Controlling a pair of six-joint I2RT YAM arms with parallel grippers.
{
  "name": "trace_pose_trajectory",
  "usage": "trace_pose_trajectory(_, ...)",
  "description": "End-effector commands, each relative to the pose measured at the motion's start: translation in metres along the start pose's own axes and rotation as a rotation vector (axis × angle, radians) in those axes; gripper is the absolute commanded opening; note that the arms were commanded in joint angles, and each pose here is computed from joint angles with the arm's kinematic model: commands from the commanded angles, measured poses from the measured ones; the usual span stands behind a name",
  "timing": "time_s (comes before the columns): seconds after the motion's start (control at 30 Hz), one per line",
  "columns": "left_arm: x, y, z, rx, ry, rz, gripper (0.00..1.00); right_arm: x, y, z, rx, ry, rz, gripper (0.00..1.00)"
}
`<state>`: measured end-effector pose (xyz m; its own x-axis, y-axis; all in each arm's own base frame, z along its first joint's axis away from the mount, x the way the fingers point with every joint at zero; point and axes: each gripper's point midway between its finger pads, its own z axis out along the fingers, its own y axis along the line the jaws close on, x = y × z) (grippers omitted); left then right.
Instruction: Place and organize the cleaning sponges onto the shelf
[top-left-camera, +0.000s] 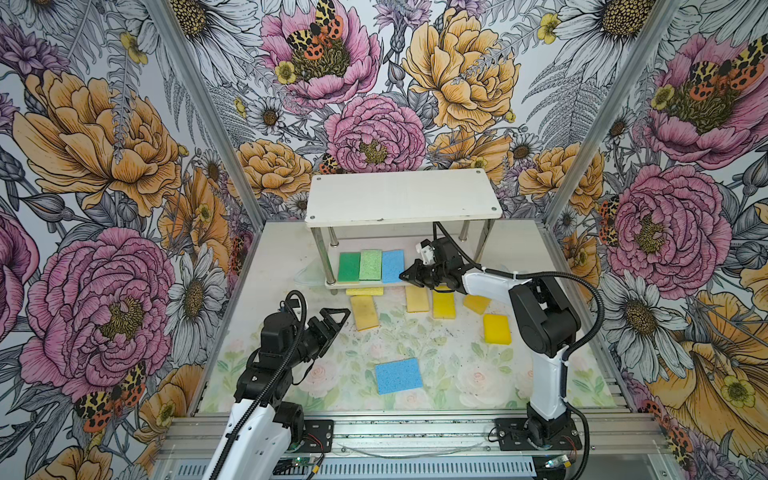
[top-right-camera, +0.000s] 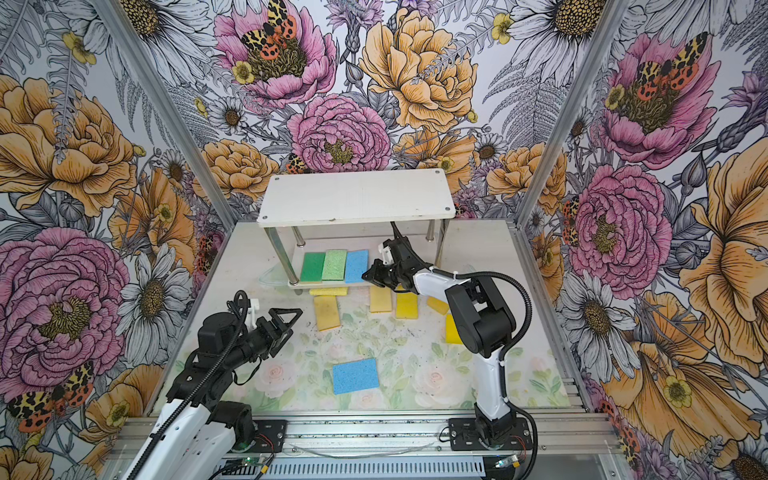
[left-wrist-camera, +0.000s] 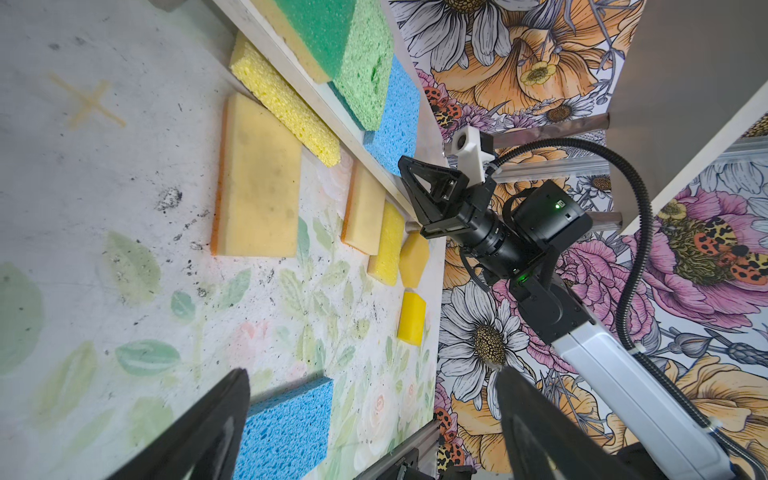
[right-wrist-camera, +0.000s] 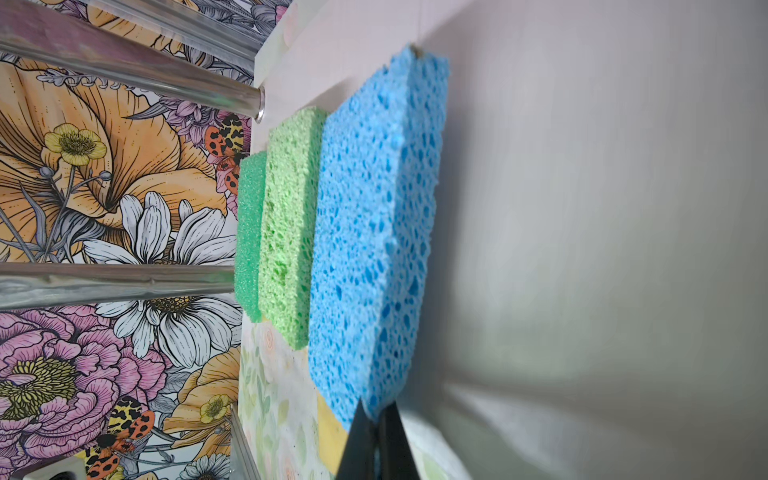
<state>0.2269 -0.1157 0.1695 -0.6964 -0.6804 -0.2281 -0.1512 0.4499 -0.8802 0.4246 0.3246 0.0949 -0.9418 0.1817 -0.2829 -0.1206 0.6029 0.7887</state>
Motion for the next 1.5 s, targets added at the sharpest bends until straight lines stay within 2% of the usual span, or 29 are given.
trace_pose_trajectory(0.0, 0.002, 0.006, 0.003, -0.001, 0.013, 0.006, 0.94, -0.004, -0.001, 0.005, -0.012, 0.016, -0.019, 0.01)
trace_pose_trajectory(0.17, 0.004, 0.009, 0.006, 0.004, 0.019, -0.01, 0.94, -0.003, -0.003, 0.007, -0.015, 0.023, -0.017, 0.04)
trace_pose_trajectory(0.47, 0.002, 0.007, 0.007, 0.004, 0.022, -0.008, 0.94, -0.004, -0.002, 0.0, 0.0, 0.01, -0.029, 0.3)
trace_pose_trajectory(0.73, 0.003, 0.005, 0.007, 0.017, 0.022, -0.011, 0.95, 0.001, -0.016, -0.004, 0.076, 0.004, -0.044, 0.43)
trace_pose_trajectory(1.1, 0.003, 0.005, 0.007, 0.021, 0.021, -0.014, 0.95, 0.01, -0.038, -0.007, 0.262, -0.003, -0.163, 0.52)
trace_pose_trajectory(1.47, 0.005, 0.009, 0.007, 0.02, 0.024, -0.019, 0.95, 0.017, -0.039, 0.001, 0.331, 0.011, -0.258, 0.55)
